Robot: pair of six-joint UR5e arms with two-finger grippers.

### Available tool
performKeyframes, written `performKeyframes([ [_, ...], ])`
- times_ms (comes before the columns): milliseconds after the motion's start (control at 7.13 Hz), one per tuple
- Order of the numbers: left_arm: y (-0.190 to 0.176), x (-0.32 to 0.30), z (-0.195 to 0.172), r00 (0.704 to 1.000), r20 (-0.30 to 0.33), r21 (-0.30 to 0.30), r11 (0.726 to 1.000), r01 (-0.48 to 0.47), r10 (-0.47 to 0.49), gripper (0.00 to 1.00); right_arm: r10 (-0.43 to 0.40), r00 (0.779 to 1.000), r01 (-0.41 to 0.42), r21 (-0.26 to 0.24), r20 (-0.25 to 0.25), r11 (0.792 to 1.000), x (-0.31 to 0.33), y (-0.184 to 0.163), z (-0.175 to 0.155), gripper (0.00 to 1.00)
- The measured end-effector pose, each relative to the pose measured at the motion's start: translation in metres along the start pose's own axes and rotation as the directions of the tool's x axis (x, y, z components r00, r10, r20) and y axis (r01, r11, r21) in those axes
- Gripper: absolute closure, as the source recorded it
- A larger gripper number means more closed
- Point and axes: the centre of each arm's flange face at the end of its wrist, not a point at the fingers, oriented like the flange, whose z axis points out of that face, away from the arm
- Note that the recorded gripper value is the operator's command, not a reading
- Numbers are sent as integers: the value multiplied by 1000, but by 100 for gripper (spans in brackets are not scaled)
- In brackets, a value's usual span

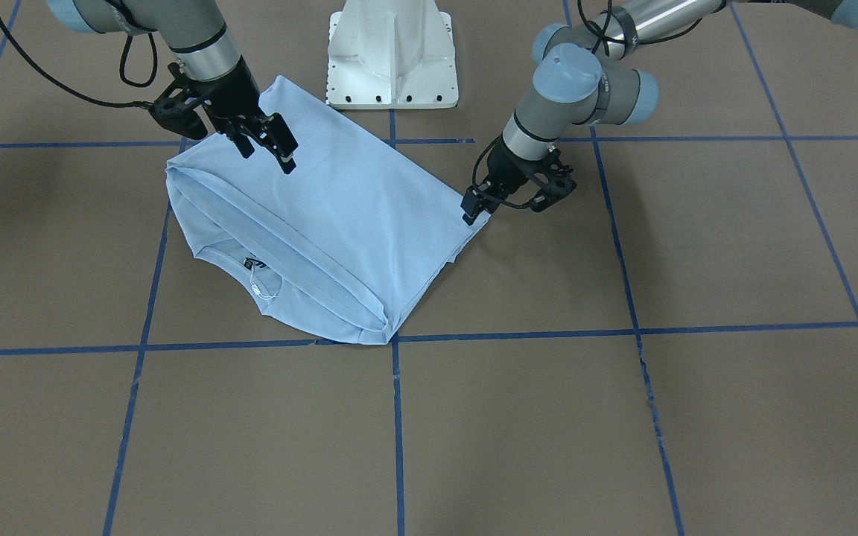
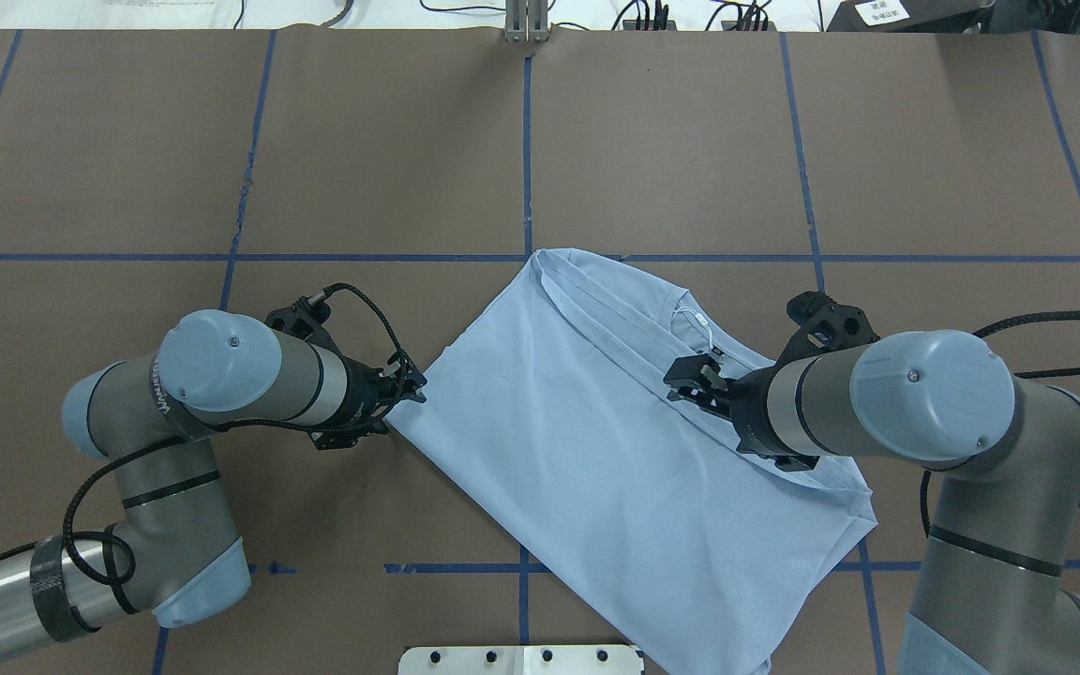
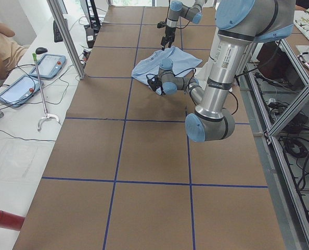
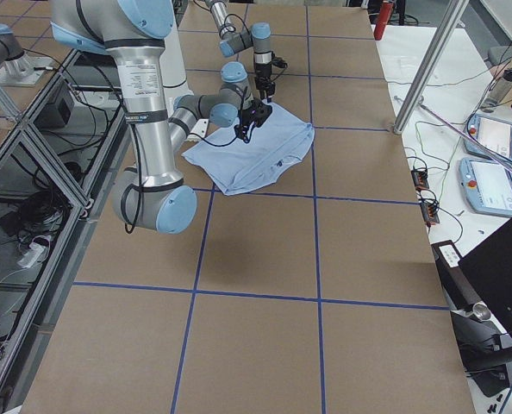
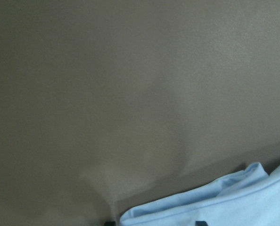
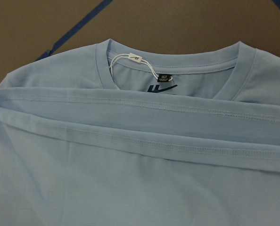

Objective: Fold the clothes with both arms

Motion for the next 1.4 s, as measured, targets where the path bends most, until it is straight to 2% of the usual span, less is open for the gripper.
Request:
performKeyframes([
  [561,0,-1,0,1000,4,2,1000,0,0,100,7,1000,-7,9,-19,1000,-3,-3,17,0],
  [842,-6,3,-6,1000,-5,17,1000,-4,5,100,10,1000,-10,11,-11,1000,-9,-3,17,0],
  [982,-22,9,-13,1000,-2,70,997,-24,25,100,12,1000,-12,12,-6,1000,-10,-4,15,0],
  [1122,-50,12,-17,997,28,148,987,-70,66,100,12,1000,-12,8,8,1000,-15,-2,11,0],
  [1262,-74,18,-13,993,60,222,968,-114,103,100,11,999,-10,-1,33,1000,-24,1,4,0],
  [1403,-96,37,-8,991,64,292,948,-129,115,100,8,998,-7,-10,58,1000,-30,3,0,0],
])
